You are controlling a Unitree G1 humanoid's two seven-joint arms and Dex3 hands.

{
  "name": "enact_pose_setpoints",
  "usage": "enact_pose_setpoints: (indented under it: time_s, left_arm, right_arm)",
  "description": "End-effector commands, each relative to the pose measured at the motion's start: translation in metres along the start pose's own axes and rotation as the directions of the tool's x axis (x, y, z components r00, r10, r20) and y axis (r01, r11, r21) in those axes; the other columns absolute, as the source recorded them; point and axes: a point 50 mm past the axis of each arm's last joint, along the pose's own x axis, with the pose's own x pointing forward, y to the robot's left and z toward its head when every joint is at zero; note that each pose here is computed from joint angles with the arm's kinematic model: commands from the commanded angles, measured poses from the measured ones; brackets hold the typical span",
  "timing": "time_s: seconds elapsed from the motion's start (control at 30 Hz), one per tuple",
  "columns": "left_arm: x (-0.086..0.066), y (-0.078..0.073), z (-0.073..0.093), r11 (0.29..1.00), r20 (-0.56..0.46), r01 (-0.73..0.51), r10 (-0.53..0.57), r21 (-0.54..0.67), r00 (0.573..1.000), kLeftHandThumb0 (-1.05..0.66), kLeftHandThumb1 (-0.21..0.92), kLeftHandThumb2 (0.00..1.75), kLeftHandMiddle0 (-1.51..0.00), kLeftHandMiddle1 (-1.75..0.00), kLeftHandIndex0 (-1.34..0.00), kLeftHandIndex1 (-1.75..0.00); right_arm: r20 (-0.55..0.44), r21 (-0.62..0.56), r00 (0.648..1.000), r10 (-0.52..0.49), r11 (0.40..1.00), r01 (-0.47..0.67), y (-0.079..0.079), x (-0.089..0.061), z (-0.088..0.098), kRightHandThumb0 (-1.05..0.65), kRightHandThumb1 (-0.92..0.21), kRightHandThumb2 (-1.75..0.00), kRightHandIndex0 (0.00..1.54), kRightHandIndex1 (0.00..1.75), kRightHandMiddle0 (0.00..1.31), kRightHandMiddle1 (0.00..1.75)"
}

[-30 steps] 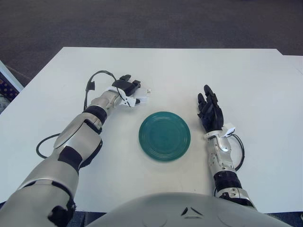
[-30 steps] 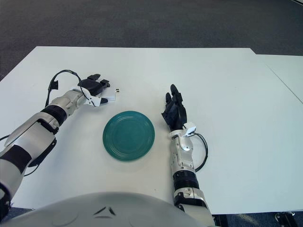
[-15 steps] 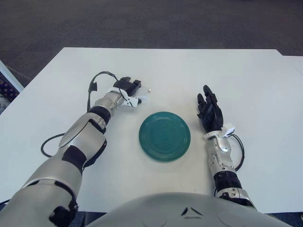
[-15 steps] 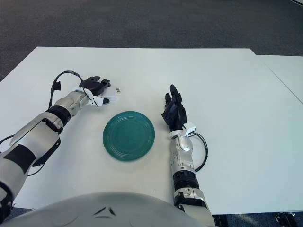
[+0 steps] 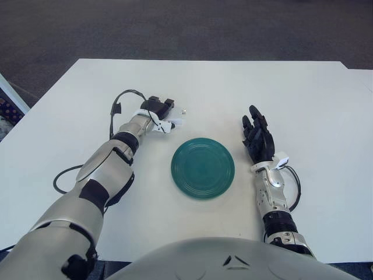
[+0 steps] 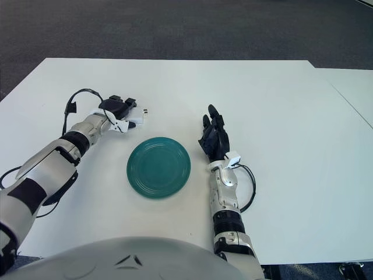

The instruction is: Put the charger into the plate.

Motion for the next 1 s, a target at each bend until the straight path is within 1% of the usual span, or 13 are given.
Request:
enact_pose_setpoints:
  time_s: [0.0,0.1,0.23,0.3,0.37,0.43,0.47,0.5,0.57,0.67,0.77,0.83,0.97]
  left_arm:
    - [-0.006,-0.030,0.005,0.989,0.010,0.135,-0.136,0.054,0.991,-1.05,0.92,0.58,0.00,-1.72,-0.35,-1.23]
    - [-0.007,-0.032,0.002,0.984,-0.008,0.143,-0.143,0.107,0.990,-1.04,0.92,0.56,0.00,-1.73,-0.33,-1.32]
    - [-0.009,-0.038,-0.002,0.974,-0.029,0.149,-0.146,0.173,0.989,-0.95,0.92,0.42,0.00,-1.74,-0.32,-1.42]
    - [-0.009,-0.038,-0.002,0.968,-0.038,0.131,-0.126,0.212,0.991,-0.91,0.92,0.34,-0.03,-1.74,-0.32,-1.47]
    - [-0.008,-0.037,-0.001,0.963,-0.050,0.107,-0.098,0.246,0.994,-0.82,0.92,0.23,-0.12,-1.75,-0.36,-1.57]
    - [-0.008,-0.036,-0.001,0.961,-0.061,0.096,-0.082,0.261,0.995,-0.77,0.92,0.18,-0.17,-1.75,-0.38,-1.61]
    - [-0.008,-0.035,-0.001,0.960,-0.065,0.092,-0.078,0.264,0.995,-0.70,0.87,0.26,-0.19,-1.75,-0.43,-1.57]
    - [-0.007,-0.035,-0.001,0.959,-0.070,0.089,-0.072,0.268,0.995,-0.60,0.77,0.43,-0.22,-1.75,-0.50,-1.53]
    - [-0.007,-0.035,0.000,0.959,-0.077,0.083,-0.064,0.270,0.995,-0.49,0.65,0.64,-0.35,-1.75,-0.57,-1.49]
    - [-0.008,-0.036,-0.001,0.964,-0.075,0.066,-0.048,0.259,0.996,-0.44,0.59,0.78,-0.52,-1.75,-0.57,-1.53]
    - [-0.009,-0.036,0.000,0.974,-0.066,0.026,-0.012,0.226,0.998,-0.42,0.57,0.85,-0.60,-1.75,-0.54,-1.58]
    - [-0.009,-0.036,0.001,0.981,-0.061,-0.007,0.019,0.195,0.998,-0.42,0.54,0.97,-0.68,-1.75,-0.50,-1.68]
    - [-0.010,-0.035,0.001,0.986,-0.057,-0.045,0.054,0.160,0.997,-0.42,0.51,1.06,-0.77,-1.75,-0.48,-1.73]
  right_arm:
    - [-0.223,0.061,0.969,-0.106,0.991,0.122,-0.011,-0.055,-0.048,-0.96,-0.92,-0.95,0.19,0.01,0.00,0.49]
    - [-0.203,0.069,0.974,-0.102,0.991,0.118,-0.013,-0.056,-0.044,-0.96,-0.92,-0.95,0.21,0.02,0.00,0.52]
    - [-0.184,0.089,0.978,-0.098,0.989,0.116,-0.014,-0.055,-0.040,-0.95,-0.92,-0.94,0.22,0.02,0.00,0.54]
    - [-0.172,0.102,0.981,-0.094,0.988,0.113,-0.014,-0.054,-0.037,-0.94,-0.92,-0.94,0.22,0.02,0.00,0.54]
    - [-0.159,0.114,0.983,-0.087,0.988,0.106,-0.015,-0.054,-0.033,-0.93,-0.92,-0.93,0.22,0.01,0.00,0.55]
    - [-0.151,0.121,0.985,-0.082,0.988,0.100,-0.015,-0.053,-0.030,-0.92,-0.92,-0.92,0.22,0.01,0.00,0.55]
    - [-0.148,0.123,0.986,-0.079,0.988,0.098,-0.015,-0.053,-0.029,-0.92,-0.92,-0.92,0.21,0.01,0.00,0.54]
    - [-0.142,0.126,0.987,-0.074,0.988,0.092,-0.015,-0.054,-0.026,-0.92,-0.92,-0.92,0.21,0.00,0.00,0.54]
    - [-0.134,0.130,0.989,-0.066,0.988,0.084,-0.015,-0.054,-0.022,-0.93,-0.92,-0.91,0.20,0.00,0.00,0.53]
    - [-0.125,0.143,0.991,-0.051,0.987,0.069,-0.014,-0.054,-0.017,-0.93,-0.92,-0.90,0.19,0.00,0.00,0.52]
    - [-0.114,0.154,0.993,-0.037,0.987,0.054,-0.013,-0.053,-0.011,-0.92,-0.92,-0.90,0.18,0.00,0.00,0.50]
    - [-0.109,0.159,0.994,-0.031,0.986,0.048,-0.013,-0.051,-0.008,-0.92,-0.92,-0.91,0.16,0.00,0.00,0.48]
    - [-0.113,0.165,0.993,-0.029,0.985,0.048,-0.014,-0.050,-0.006,-0.91,-0.92,-0.92,0.15,0.00,0.00,0.47]
